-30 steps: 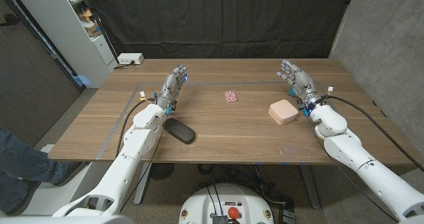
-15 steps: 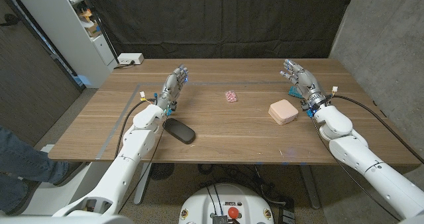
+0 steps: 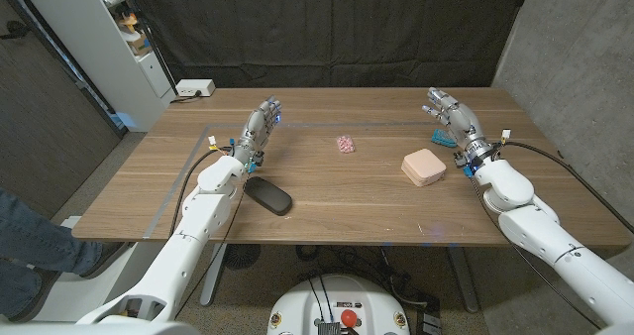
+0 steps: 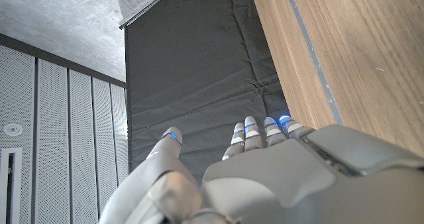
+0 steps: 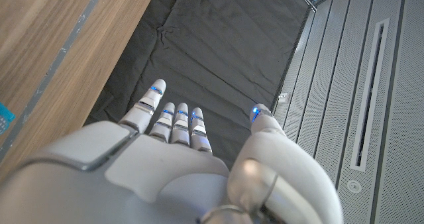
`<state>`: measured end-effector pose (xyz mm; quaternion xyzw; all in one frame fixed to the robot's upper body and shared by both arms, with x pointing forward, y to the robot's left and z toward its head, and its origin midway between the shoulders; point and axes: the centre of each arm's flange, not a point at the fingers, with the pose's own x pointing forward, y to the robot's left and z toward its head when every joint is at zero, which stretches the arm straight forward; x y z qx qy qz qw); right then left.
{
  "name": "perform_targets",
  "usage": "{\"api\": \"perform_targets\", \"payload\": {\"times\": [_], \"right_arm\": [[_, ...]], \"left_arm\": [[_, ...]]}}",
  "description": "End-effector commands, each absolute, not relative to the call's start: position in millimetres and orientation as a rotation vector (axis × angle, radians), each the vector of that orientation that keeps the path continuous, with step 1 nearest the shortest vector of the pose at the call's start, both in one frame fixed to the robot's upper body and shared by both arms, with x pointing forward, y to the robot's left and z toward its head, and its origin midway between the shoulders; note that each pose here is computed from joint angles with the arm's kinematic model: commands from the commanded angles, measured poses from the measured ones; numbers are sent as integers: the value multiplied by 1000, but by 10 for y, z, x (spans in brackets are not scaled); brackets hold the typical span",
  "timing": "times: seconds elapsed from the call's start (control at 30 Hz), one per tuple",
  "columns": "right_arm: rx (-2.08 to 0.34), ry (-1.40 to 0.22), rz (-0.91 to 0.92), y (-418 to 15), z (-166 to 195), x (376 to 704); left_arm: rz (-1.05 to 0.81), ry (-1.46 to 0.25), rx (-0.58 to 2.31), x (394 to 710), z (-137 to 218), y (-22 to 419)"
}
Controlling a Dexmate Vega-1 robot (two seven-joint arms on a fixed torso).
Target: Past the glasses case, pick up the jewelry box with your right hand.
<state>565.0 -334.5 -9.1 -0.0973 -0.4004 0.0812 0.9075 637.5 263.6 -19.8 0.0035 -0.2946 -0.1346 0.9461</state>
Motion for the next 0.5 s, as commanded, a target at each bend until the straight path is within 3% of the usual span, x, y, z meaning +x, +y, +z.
{"api": "perform_targets", "payload": {"times": [0.03, 0.5], "right_arm": [[-273, -848, 143, -3412, -84, 5542], [-332, -870, 119, -3436, -69, 5447]], "left_arm": [[-275, -602, 3, 6394, -205, 2624], [-273, -605, 4, 6388, -207, 2642]]}}
